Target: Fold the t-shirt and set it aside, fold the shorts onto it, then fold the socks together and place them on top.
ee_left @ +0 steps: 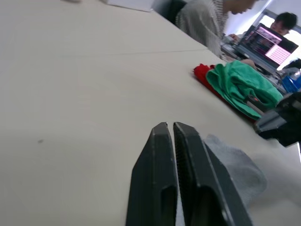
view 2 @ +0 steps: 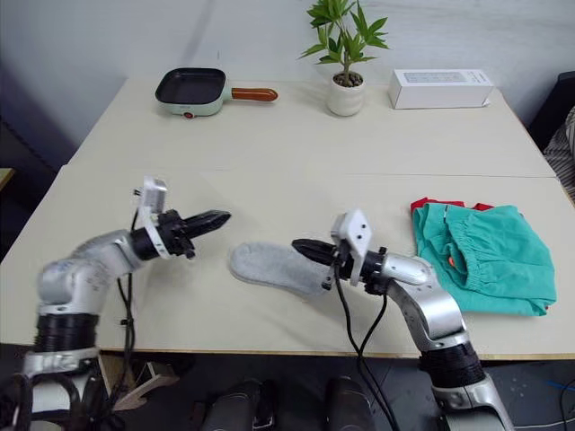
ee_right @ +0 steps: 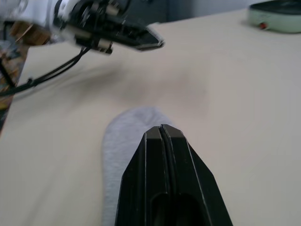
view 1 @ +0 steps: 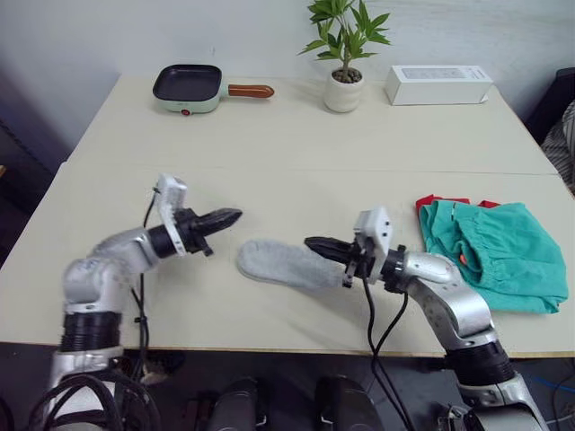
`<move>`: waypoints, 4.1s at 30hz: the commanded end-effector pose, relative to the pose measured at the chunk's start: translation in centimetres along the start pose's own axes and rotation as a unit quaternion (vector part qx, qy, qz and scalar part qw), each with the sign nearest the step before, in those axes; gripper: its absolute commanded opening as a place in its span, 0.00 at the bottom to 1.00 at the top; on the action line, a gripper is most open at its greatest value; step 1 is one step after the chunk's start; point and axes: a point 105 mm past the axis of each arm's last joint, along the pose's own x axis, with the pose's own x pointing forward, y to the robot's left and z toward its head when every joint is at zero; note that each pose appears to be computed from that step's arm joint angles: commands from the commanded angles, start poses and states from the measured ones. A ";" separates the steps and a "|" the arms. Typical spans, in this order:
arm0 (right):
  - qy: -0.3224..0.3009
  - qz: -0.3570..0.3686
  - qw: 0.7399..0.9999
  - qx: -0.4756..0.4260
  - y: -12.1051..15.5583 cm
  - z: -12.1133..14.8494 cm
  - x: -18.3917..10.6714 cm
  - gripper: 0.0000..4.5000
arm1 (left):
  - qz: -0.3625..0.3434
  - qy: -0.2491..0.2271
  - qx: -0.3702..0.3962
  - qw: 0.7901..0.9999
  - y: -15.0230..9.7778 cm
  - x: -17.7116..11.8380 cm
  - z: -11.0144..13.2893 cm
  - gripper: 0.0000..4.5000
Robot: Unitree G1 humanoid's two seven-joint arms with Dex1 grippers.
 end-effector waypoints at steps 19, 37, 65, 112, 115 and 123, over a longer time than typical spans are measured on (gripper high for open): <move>0.103 0.016 0.994 -0.004 -1.2 -6.2 0.1 0.00 | 0.001 0.191 -0.233 0.954 -2.0 2.9 -5.9 0.75; 0.108 -0.003 0.994 0.002 -1.4 -6.6 -0.2 0.00 | -0.098 0.234 -0.030 0.967 -8.4 6.9 -0.3 0.00; 0.127 -0.085 0.988 0.003 -0.8 -3.9 -6.2 0.00 | -0.300 0.098 0.168 0.934 -9.9 11.6 -5.1 0.93; -0.051 -0.185 0.978 0.087 -3.9 -1.7 -8.6 0.00 | -0.199 0.083 0.320 0.923 -6.6 12.5 -10.4 0.01; -0.057 -0.165 0.970 0.167 -2.9 -0.9 -9.9 0.00 | -0.205 0.069 0.328 0.919 -7.2 12.6 -9.7 0.01; 0.031 -0.103 0.850 0.515 0.7 -1.7 -13.6 0.51 | -0.209 0.075 0.341 0.913 -7.4 12.7 -9.6 0.00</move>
